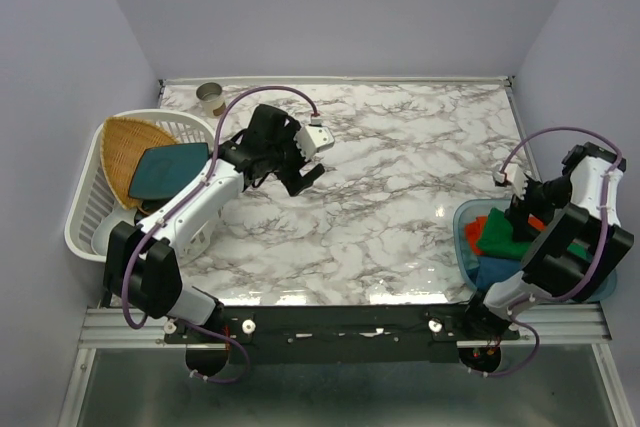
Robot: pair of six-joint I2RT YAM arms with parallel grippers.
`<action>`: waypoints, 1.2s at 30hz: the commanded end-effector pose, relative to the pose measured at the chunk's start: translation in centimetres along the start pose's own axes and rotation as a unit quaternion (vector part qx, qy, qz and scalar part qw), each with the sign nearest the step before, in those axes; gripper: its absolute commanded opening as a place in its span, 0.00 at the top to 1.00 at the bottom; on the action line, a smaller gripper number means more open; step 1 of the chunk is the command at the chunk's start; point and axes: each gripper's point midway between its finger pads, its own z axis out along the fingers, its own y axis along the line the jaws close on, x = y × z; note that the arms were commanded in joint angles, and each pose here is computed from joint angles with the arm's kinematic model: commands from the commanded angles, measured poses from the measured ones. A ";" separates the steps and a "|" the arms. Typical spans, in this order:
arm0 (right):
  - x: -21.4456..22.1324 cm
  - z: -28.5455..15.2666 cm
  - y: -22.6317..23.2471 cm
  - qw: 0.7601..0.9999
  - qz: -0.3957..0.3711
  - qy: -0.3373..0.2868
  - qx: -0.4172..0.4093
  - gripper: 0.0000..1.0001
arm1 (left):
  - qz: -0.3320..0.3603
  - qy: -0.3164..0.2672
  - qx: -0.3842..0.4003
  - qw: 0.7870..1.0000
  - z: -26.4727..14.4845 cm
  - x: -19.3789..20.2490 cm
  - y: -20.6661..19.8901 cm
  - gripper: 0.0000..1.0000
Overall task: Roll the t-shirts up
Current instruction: Place the T-shirt in the bin.
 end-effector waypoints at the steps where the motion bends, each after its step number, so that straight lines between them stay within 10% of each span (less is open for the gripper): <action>1: -0.8 -1.8 4.7 0.998 0.023 0.014 -0.050 0.00 | -0.004 -0.015 -0.006 1.000 -0.7 -0.4 0.3 0.01; 36: 0.7 -1.7 6.3 0.996 0.035 0.056 -0.060 0.00 | -0.090 -0.052 0.026 0.994 0.9 -0.4 1.3 0.01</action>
